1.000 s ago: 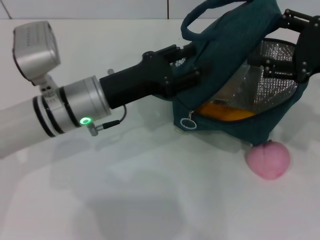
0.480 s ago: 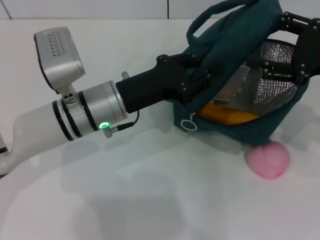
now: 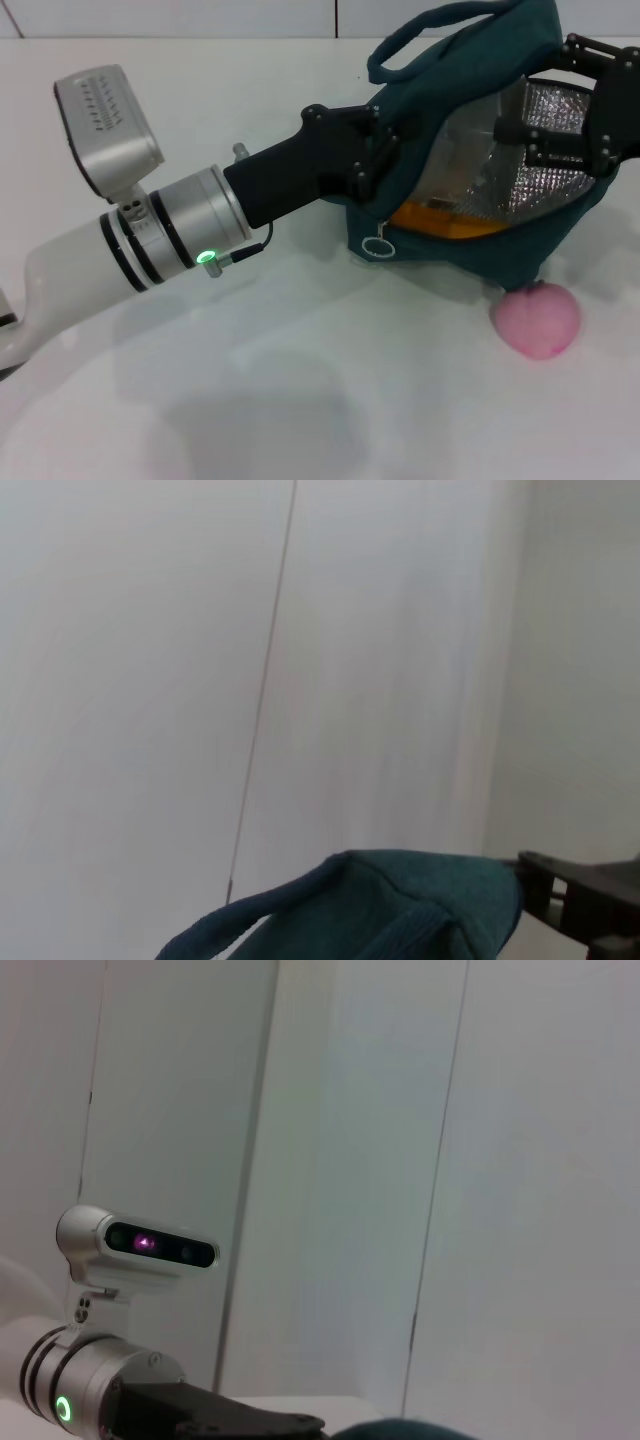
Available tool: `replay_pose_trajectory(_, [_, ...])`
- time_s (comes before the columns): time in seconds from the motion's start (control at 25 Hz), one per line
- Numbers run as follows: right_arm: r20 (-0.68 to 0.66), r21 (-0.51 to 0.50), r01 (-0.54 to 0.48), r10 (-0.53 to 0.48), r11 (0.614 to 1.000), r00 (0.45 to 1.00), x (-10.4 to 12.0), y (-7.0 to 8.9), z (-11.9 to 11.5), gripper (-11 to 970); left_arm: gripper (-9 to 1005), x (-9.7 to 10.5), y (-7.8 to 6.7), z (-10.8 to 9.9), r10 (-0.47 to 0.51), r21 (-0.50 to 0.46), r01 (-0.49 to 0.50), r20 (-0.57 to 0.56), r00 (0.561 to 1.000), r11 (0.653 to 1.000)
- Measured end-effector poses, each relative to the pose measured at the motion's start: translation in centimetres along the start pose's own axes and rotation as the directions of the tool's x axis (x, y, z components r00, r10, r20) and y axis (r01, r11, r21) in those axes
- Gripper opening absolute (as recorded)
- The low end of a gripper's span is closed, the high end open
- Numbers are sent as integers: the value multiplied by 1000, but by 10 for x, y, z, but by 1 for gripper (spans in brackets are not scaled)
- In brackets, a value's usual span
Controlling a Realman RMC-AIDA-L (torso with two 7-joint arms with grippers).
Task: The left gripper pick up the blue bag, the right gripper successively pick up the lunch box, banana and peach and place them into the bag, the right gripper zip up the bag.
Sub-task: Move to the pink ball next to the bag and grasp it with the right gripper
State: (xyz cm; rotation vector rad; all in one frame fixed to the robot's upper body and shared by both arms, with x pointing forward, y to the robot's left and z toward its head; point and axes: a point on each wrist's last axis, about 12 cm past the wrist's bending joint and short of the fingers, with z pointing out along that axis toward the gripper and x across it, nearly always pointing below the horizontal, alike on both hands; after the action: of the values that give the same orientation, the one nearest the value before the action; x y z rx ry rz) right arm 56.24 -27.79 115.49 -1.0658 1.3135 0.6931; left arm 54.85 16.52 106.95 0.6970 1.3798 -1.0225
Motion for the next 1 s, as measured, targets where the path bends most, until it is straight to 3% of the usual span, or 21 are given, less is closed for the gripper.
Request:
replay_pose_trajectory(0.16, [-14, -16, -48, 47, 999, 999, -1, -4, -2, 792, 45, -1, -2, -4, -7, 0, 7, 27, 1000, 1000])
replay_pose_trajectory(0.28, [-36, -28, -82, 81, 996, 996, -3, -8, -7, 792, 45, -3, -2, -10, -9, 0, 9, 55, 998, 1000])
replay_pose_trajectory(0.52, [-42, -50, -111, 109, 993, 993, -7, -10, -19, 791, 45, -6, 6, -33, -19, -94, 31, 122, 992, 995])
replay_pose_trajectory(0.8, [18, -57, -133, 134, 990, 991, -15, -11, -36, 790, 45, -6, 17, -52, -106, -166, 128, 134, 985, 978])
replay_pose_trajectory(1.0, [19, -36, -187, 188, 982, 982, -8, -11, -45, 789, 45, -5, 20, -71, -132, -241, 177, 193, 972, 954])
